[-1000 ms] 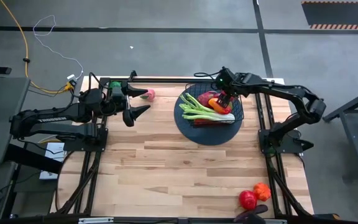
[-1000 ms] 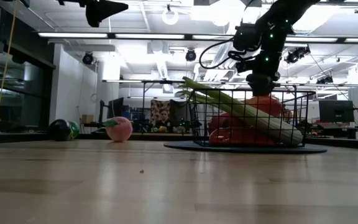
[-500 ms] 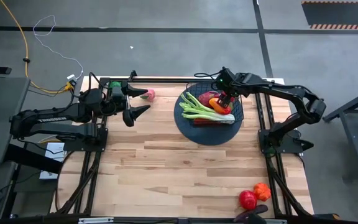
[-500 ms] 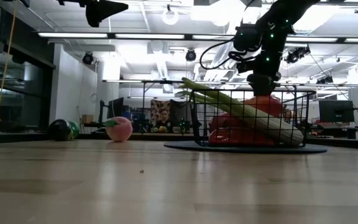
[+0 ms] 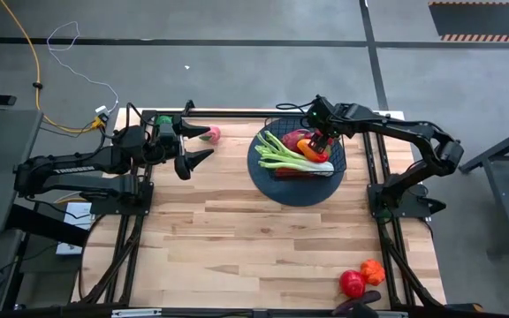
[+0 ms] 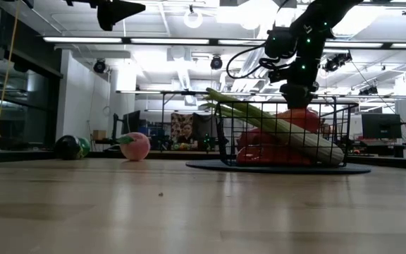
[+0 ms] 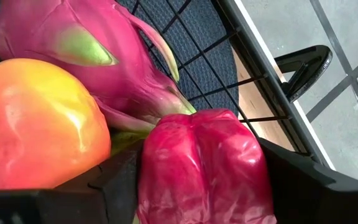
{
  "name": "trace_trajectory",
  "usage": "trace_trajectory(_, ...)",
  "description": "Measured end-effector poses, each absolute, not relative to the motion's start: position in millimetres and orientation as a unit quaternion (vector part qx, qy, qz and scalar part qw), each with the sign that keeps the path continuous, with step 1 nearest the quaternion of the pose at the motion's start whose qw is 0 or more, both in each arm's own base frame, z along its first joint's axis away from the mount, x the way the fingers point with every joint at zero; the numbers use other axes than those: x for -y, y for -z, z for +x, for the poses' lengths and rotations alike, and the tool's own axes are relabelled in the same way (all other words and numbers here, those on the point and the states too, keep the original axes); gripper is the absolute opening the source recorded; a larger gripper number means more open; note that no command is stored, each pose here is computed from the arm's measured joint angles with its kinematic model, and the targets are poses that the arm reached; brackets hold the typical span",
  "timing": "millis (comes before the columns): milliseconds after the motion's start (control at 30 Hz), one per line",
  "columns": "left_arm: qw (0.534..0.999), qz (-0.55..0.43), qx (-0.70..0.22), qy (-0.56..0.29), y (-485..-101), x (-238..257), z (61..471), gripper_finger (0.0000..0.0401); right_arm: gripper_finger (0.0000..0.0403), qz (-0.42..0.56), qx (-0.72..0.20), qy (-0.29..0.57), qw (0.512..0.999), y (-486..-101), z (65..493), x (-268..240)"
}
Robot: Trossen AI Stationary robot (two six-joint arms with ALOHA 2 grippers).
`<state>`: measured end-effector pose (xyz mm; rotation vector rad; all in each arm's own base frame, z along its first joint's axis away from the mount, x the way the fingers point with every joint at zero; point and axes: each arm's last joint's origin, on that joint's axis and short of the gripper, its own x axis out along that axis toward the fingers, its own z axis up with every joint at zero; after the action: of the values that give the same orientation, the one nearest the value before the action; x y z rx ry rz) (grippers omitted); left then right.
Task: Build produce basket
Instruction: Put the red bell pepper into the black wire basket, then put the peach into the black wire basket
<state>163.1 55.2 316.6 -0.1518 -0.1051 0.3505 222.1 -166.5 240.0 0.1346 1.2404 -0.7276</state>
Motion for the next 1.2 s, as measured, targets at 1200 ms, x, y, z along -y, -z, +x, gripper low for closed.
trace_trajectory(1200, 0.98, -0.084, 0.05, -0.174, -315.8, -55.3, 163.2, 0.0355, 0.0395, 0.203, -0.018, 0.11, 0.973, -324.1, 170.8, 78.7)
